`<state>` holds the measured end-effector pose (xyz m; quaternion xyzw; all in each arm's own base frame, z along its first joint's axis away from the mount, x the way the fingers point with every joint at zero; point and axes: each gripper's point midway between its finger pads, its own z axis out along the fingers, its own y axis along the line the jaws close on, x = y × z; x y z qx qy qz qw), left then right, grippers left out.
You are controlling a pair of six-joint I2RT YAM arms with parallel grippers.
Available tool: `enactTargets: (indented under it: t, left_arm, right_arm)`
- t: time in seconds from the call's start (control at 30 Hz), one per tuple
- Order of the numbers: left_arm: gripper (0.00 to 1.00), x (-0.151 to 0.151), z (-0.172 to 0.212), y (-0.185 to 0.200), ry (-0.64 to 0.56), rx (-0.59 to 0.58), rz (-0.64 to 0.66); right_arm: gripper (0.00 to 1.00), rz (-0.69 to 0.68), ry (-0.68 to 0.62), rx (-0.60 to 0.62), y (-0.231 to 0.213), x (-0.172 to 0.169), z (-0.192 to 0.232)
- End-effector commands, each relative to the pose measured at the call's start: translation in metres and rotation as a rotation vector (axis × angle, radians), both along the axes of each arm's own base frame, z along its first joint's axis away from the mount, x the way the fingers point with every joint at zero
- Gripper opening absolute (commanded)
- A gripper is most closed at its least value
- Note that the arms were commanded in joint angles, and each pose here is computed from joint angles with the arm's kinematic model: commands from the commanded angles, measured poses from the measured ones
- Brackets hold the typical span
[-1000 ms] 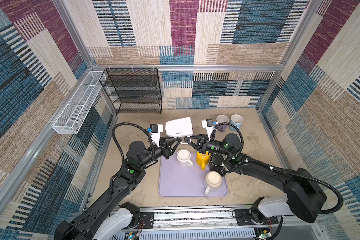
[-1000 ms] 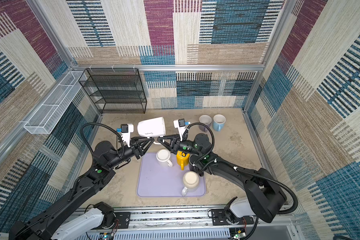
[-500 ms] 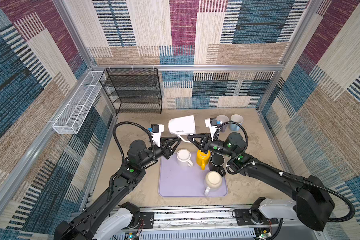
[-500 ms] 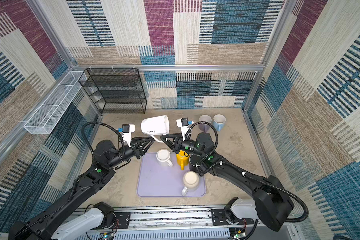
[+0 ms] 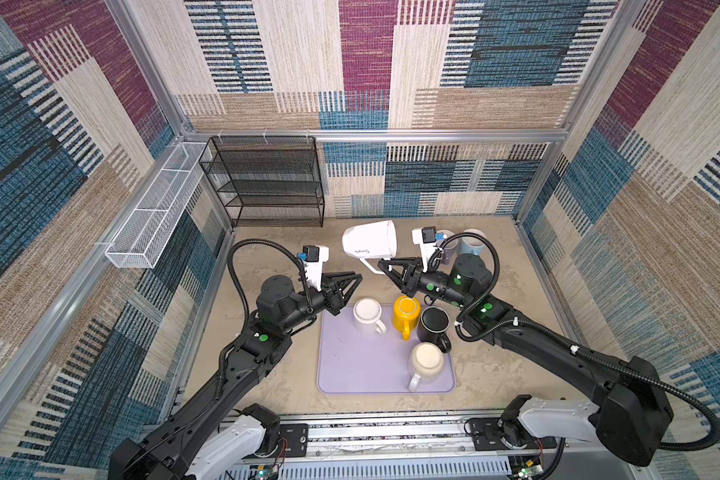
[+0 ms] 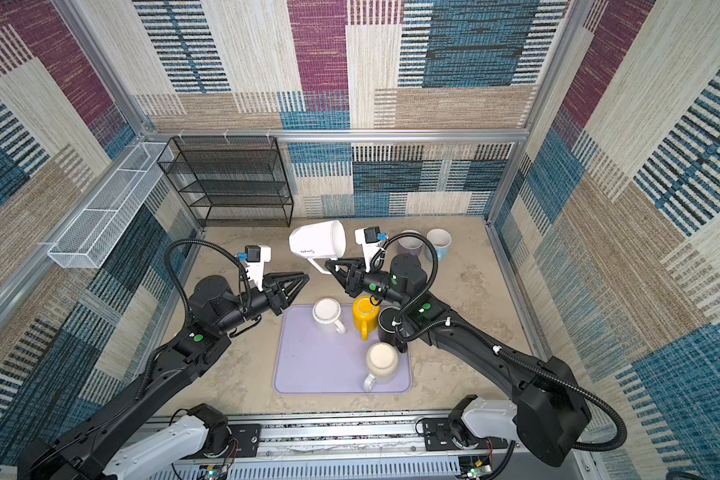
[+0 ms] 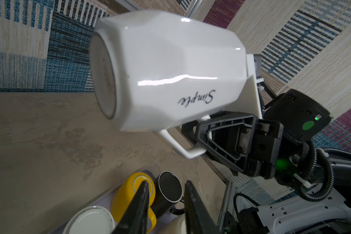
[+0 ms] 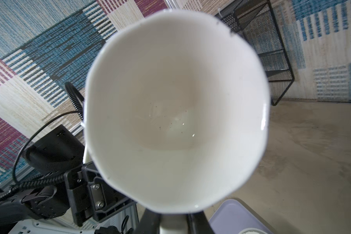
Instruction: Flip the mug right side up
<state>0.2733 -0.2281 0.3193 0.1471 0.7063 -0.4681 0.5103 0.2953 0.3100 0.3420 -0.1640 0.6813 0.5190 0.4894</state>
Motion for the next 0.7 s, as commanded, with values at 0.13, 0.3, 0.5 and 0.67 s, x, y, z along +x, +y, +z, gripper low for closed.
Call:
enactTargets:
  t: [0.13,0.3,0.5,0.67]
  left_arm:
    - [0.30,0.010,-0.003,0.005,-0.001,0.085,0.051]
    - [0.30,0.014,-0.008,0.006,0.032,0.106,0.067]
    - [0.29,0.021,-0.014,0.014,0.063,0.150,0.129]
    - [0.29,0.028,-0.024,0.027,0.122,0.206,0.220]
  right_arm:
    - [0.00,-0.135,-0.043,-0.091,-0.028,0.031,0.008]
    - [0.00,-0.226,0.006,-0.174,-0.049,0.058,-0.002]
    - [0.00,-0.320,0.057,-0.314,-0.062,0.085,-0.015]
    - [0.00,-0.402,0.112,-0.421,-0.074,0.105,-0.031]
